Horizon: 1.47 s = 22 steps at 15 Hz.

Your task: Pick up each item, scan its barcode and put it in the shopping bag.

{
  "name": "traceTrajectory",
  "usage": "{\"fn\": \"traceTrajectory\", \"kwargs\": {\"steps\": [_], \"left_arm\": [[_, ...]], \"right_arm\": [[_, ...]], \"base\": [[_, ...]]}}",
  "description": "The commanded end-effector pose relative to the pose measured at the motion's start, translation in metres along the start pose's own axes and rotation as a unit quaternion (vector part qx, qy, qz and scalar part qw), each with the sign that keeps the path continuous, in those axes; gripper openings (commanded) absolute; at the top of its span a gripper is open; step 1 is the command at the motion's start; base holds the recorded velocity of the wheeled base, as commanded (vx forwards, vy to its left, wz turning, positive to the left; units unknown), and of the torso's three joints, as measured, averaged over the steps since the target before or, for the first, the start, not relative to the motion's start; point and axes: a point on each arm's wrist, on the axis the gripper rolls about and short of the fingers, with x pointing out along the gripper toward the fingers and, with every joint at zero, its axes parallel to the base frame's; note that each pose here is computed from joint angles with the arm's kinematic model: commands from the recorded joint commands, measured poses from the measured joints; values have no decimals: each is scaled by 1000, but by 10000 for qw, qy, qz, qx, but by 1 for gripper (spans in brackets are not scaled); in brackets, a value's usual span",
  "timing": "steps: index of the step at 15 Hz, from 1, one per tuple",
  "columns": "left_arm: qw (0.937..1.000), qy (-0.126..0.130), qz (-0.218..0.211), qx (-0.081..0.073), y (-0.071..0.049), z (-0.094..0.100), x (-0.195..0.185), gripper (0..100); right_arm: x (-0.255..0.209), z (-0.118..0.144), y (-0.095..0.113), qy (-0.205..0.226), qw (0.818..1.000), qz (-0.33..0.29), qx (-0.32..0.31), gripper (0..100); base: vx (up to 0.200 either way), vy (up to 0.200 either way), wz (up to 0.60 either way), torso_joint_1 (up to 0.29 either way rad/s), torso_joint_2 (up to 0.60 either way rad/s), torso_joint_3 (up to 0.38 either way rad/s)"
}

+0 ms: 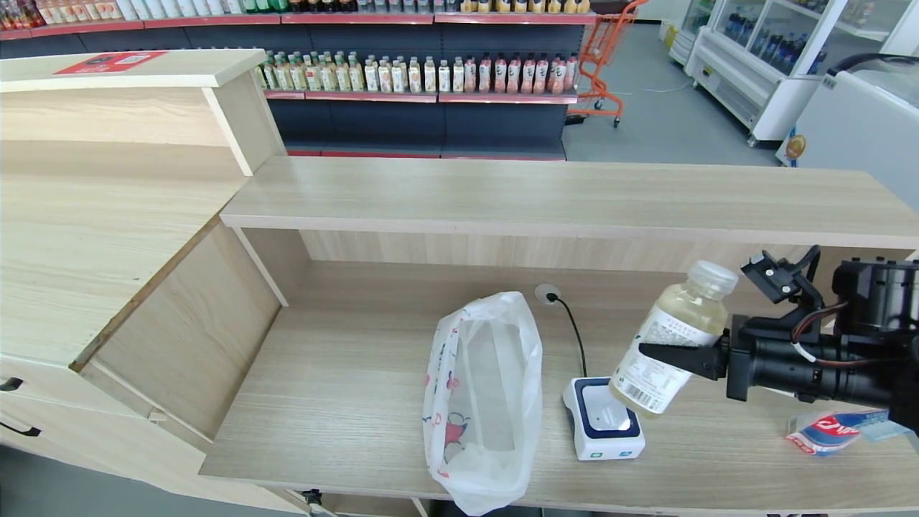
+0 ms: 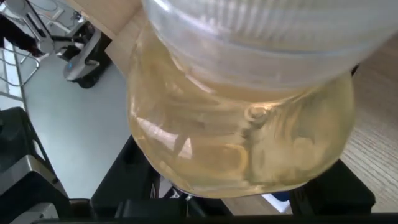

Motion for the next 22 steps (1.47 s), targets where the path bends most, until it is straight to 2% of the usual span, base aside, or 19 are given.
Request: {"fn": "traceTrajectory", "kwargs": {"steps": [1, 5, 10, 12, 13, 15, 18, 22], "left_arm": [[10000, -1, 1, 2, 0, 0, 0, 100], [10000, -1, 1, 17, 0, 0, 0, 100], [10000, -1, 1, 10, 0, 0, 0, 100], [10000, 6, 1, 2, 0, 0, 0, 100], [10000, -1, 1, 2, 0, 0, 0, 100], [10000, 6, 1, 2, 0, 0, 0, 100], [10000, -1, 1, 10, 0, 0, 0, 100], [10000, -1, 1, 2, 0, 0, 0, 100]], "right_arm": [[4, -4, -1, 69, 10000, -26, 28, 0], [5, -6, -2, 113, 9999, -76, 80, 0], [13, -11, 1, 233, 9996, -34, 140, 0], [13, -14, 4, 291, 9994, -47, 162, 0], [18, -20, 10, 417, 9989, -83, 176, 0], [27, -28, 9, 583, 9980, -157, 196, 0], [51, -42, -2, 536, 9979, -233, -282, 0], [119, -69, -12, 163, 9938, -237, -1073, 0]], "base": [[0, 0, 0, 0, 0, 0], [0, 0, 0, 0, 0, 0], [0, 200, 0, 5, 1, 1], [0, 0, 0, 0, 0, 0], [0, 0, 0, 0, 0, 0], [0, 0, 0, 0, 0, 0], [0, 0, 0, 0, 0, 0], [0, 0, 0, 0, 0, 0]]}}
